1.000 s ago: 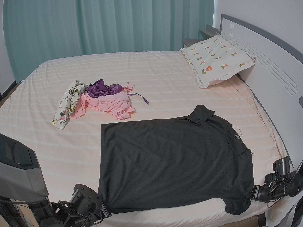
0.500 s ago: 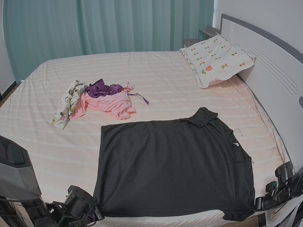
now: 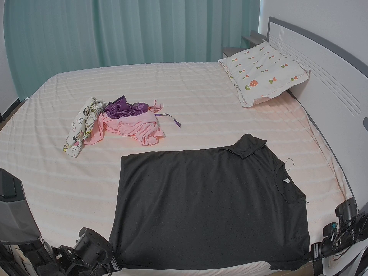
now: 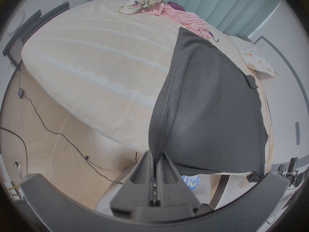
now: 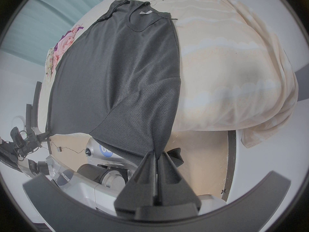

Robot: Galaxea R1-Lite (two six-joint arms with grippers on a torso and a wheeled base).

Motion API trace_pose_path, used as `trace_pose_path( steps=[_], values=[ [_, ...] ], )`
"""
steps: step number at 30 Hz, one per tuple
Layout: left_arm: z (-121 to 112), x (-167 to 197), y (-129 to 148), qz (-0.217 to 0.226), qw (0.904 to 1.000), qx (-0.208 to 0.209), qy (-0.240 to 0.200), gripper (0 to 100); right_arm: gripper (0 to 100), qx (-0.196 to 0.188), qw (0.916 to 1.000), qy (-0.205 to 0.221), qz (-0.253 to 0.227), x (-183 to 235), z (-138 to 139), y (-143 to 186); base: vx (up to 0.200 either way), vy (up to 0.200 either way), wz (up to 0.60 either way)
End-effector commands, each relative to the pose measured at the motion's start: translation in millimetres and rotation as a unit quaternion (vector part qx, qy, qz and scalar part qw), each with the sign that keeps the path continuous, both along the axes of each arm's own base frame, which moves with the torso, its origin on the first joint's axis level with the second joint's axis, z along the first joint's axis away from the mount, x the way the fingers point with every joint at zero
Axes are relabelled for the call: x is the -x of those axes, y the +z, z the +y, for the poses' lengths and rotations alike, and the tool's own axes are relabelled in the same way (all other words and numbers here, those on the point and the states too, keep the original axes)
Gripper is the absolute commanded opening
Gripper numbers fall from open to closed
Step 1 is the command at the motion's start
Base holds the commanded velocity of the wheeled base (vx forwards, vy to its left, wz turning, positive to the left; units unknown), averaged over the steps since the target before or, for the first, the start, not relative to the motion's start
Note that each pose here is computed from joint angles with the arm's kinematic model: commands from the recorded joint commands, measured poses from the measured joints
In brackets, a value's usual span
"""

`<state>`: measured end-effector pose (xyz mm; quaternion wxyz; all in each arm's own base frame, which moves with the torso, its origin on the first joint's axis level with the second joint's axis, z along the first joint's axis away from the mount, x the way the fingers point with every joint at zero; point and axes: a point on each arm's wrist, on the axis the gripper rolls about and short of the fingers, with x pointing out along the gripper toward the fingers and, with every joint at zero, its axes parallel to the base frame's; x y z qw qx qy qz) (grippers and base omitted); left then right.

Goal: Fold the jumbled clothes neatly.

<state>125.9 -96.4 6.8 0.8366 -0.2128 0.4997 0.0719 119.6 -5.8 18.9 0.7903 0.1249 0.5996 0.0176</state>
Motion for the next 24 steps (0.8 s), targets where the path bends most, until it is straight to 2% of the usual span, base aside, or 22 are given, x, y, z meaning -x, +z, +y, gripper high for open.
trace_pose_path(
  steps=[1, 2, 3, 4, 7, 10, 11, 17, 20, 24],
  values=[
    [2.7, 3.3, -1.5, 0.008, 1.0000, -0.005, 0.000, 0, 0, -0.003, 0.9997, 0.005, 0.024, 4.1, 1.3, -5.3, 0.000, 0.000, 0.00],
    [2.5, 3.3, -1.5, 0.010, 1.0000, -0.002, -0.001, 0, 0, -0.004, 0.9997, 0.006, 0.024, 3.4, 1.8, -5.7, 0.000, 0.000, 0.00],
    [2.1, 3.2, -1.2, 0.010, 0.9999, 0.002, -0.003, 100, 0, -0.005, 0.9997, 0.007, 0.021, 2.1, 2.0, -6.0, 0.000, 0.000, 0.00],
    [2.0, 3.3, -1.3, 0.013, 0.9999, 0.006, -0.005, 100, 100, -0.007, 0.9998, 0.005, 0.019, 1.1, 1.8, -5.7, 0.000, 0.000, 0.00],
    [1.0, 2.2, -0.8, 0.014, 0.9998, 0.014, -0.006, 100, 100, -0.008, 0.9998, 0.005, 0.017, 1.9, 1.9, -5.1, 0.000, 0.000, 0.00],
    [0.9, 2.3, -0.6, 0.015, 0.9997, 0.017, -0.005, 100, 100, -0.007, 0.9999, -0.003, -0.008, -2.2, 0.1, -0.3, 0.000, 0.000, 0.00],
    [1.7, 1.3, 0.7, 0.011, 0.9997, 0.020, -0.002, 100, 100, -0.006, 0.9995, -0.008, -0.031, -6.0, -1.2, 3.7, 0.000, 0.000, 0.00],
    [9.4, -9.4, 10.3, -0.024, 0.9980, 0.047, 0.035, 100, 100, -0.020, 0.9932, -0.031, -0.110, -18.9, -4.5, 19.6, 0.000, 0.000, 0.00],
    [8.9, -12.6, 12.6, -0.038, 0.9968, 0.058, 0.038, 100, 100, -0.024, 0.9912, -0.035, -0.126, -22.9, -4.4, 23.4, 0.000, 0.000, 0.00],
    [5.5, -18.4, 14.8, -0.060, 0.9944, 0.078, 0.038, 100, 100, -0.033, 0.9836, -0.055, -0.169, -37.5, -4.8, 37.3, 0.000, 0.000, 0.00]
  ],
)
